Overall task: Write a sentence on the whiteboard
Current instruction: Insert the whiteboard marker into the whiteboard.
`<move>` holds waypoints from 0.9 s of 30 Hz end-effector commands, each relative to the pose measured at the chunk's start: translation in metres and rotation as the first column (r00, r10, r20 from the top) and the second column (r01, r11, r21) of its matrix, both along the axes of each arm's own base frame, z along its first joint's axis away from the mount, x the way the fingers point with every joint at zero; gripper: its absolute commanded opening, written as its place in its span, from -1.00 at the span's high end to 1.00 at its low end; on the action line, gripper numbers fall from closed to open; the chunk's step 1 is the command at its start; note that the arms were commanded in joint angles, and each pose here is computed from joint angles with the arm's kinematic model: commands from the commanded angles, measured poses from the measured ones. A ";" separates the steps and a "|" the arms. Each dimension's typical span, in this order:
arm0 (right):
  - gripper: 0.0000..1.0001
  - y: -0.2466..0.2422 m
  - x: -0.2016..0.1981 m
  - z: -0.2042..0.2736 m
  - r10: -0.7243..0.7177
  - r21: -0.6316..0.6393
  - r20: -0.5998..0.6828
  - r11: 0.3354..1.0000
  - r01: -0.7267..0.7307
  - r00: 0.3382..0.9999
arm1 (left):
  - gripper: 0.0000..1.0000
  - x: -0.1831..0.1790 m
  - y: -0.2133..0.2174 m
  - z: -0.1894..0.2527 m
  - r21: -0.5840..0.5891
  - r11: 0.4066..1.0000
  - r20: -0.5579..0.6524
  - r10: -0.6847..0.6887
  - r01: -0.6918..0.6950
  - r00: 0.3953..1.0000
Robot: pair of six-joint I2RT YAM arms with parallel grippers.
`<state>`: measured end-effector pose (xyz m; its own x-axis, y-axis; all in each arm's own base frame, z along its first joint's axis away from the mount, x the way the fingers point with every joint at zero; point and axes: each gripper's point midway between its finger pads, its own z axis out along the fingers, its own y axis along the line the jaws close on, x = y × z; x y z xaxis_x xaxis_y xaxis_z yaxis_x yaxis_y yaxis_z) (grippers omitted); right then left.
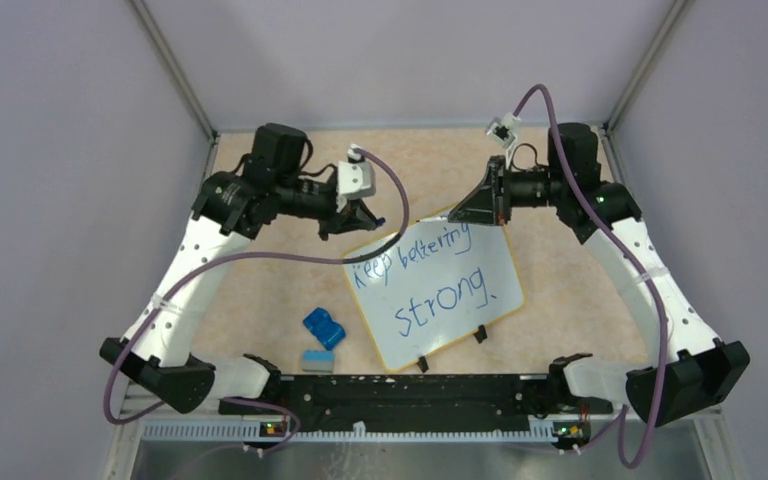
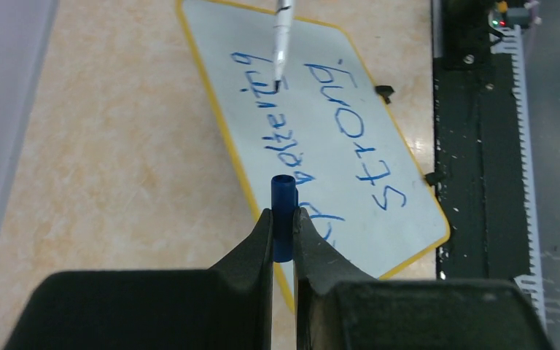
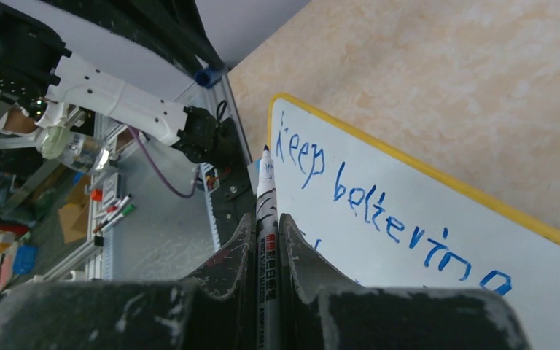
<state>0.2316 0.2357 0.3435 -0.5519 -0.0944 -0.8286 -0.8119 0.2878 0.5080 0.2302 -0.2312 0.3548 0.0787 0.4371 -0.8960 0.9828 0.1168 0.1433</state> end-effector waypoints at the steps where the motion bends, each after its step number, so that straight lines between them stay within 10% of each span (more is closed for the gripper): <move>1: 1.00 0.000 -0.016 0.012 0.060 0.054 0.002 0.997 -0.060 0.998 | 1.00 -0.024 -0.015 -0.025 0.083 0.994 -0.028 -0.073 0.075 0.997; 27: 1.00 0.019 -0.040 -0.013 0.149 0.046 -0.067 0.988 -0.146 0.987 | 1.00 -0.028 -0.043 -0.054 0.185 0.980 -0.031 -0.064 0.069 0.997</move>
<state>0.1966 0.2504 0.3218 -0.6329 -0.1483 -0.7599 -0.7728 0.1792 0.6088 0.1985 -0.2683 0.2958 0.0750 0.6096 -0.7891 0.9934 0.0229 0.1121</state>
